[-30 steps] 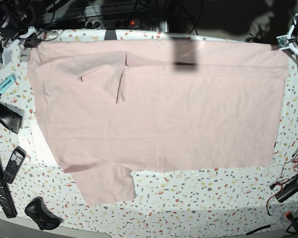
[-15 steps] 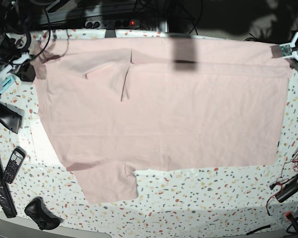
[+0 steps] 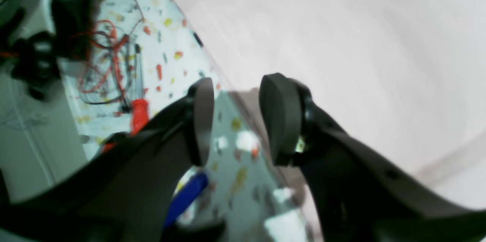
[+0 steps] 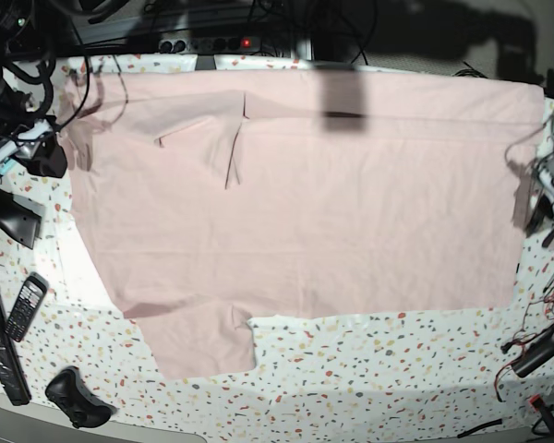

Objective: Fold the T-shirt properly
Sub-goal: 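Lower the left gripper onto the shirt's side edge and grasp it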

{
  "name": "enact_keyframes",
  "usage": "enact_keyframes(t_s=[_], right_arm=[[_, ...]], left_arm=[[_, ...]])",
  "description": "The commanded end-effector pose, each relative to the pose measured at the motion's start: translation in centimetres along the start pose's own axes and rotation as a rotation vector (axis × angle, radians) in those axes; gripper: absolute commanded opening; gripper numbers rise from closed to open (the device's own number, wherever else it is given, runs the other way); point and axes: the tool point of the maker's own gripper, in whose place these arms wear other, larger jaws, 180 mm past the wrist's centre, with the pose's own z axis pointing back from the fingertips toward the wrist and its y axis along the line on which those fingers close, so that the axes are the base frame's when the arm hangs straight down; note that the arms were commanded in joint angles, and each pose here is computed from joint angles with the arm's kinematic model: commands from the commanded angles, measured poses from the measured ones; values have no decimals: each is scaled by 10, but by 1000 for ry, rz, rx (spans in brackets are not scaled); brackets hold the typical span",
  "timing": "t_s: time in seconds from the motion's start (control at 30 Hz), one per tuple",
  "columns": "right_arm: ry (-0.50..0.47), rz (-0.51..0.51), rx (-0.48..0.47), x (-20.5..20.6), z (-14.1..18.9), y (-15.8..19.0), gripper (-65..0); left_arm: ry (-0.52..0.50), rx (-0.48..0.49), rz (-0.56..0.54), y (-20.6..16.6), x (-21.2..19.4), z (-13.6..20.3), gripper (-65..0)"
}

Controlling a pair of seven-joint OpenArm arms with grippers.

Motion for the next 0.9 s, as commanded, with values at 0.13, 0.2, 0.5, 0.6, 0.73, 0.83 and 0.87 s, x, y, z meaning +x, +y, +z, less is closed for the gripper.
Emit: enact_keyframes(t_s=[0.13,0.2,0.5,0.6,0.73,0.83,0.87], right_arm=[[-80,8,48,21,4,8,-470],[-71,8,48,19,4,8,-470],[-31,9,47,12,4,8,-470],[-22,8,48,11,4,8,-470],[-3,9,48,7,4,8,-470],[2,9,47,6,4,8,-470],[2,9,47,6,4,8,-470]], left_arm=[[-70,79,246,41,16,-41,-418],[-70,85,344,50,15,-59,-418],[-210,180,640,98,34,-93,-418],[-246,216,708,105,30,-96,-418],[-225,222,772,93,14,-105,-418],[-195,205,798,76,8,-115,-418],[-192,195,801,70,8,-118,-418]])
